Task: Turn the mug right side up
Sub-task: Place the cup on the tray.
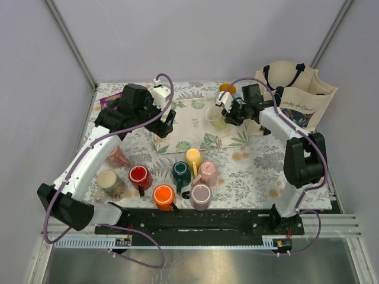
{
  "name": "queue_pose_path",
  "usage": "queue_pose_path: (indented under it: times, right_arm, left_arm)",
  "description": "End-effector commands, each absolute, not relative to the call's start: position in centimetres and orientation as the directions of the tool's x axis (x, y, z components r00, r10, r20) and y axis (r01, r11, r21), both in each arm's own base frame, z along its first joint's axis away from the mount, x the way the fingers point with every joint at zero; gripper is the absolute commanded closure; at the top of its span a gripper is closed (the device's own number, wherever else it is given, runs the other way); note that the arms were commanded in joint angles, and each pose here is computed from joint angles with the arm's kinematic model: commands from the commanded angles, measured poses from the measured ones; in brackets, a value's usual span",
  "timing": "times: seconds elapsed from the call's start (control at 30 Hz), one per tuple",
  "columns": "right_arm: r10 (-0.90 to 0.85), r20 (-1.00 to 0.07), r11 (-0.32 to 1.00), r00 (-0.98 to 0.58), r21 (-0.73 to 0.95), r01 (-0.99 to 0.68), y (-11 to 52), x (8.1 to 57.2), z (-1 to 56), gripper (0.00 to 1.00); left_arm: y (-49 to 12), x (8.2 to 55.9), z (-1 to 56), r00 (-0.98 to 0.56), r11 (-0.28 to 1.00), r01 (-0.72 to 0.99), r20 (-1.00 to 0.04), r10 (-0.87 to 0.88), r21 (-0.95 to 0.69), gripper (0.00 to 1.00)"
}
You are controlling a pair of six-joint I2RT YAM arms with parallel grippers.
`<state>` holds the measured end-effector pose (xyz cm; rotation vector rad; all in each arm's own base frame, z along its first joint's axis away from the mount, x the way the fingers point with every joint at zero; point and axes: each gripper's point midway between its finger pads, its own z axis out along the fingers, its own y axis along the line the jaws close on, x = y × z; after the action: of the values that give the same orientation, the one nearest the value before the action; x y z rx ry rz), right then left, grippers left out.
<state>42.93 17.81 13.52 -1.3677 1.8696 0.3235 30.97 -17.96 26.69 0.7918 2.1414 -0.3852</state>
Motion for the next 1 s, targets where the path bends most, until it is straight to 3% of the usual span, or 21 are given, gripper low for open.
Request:
queue_pose_path:
  times: [0.0,0.17,0.3,0.47,0.73,0.97]
  right_arm:
    - [-0.664,-0.747,0.355,0.042,-0.363,-0.862,18.0,46.2,16.6,1.00]
    - [-0.697,-0.717,0.364,-0.018,-0.332,-0.870,15.5,46.1,13.9,0.96]
    - [-0.754,-0.655,0.332,-0.061,-0.299,-0.895,13.7,46.0,12.0,0.72]
    - [-0.754,-0.647,0.375,-0.119,-0.275,-0.885,11.3,46.4,12.0,0.54]
    - [-0.788,-0.601,0.378,-0.132,-0.305,-0.874,8.9,46.2,12.3,0.47]
    - [-0.766,-0.640,0.380,-0.062,-0.374,-0.846,9.5,44.6,16.8,0.39]
  left_arm:
    - [-18.0,30.8,29.2,-0.404,0.729,0.683,-0.815,0.415,0.033,0.07]
    - [-18.1,30.9,29.4,-0.401,0.725,0.688,-0.815,0.418,0.033,0.07]
    - [-18.1,31.3,29.3,-0.420,0.738,0.675,-0.813,0.403,0.017,0.07]
    - [-18.7,31.4,29.1,-0.433,0.730,0.683,-0.810,0.395,-0.009,0.07]
    - [-18.7,31.0,28.4,-0.443,0.725,0.689,-0.804,0.396,-0.023,0.07]
    - [-18.4,31.1,29.0,-0.426,0.728,0.685,-0.812,0.399,-0.002,0.07]
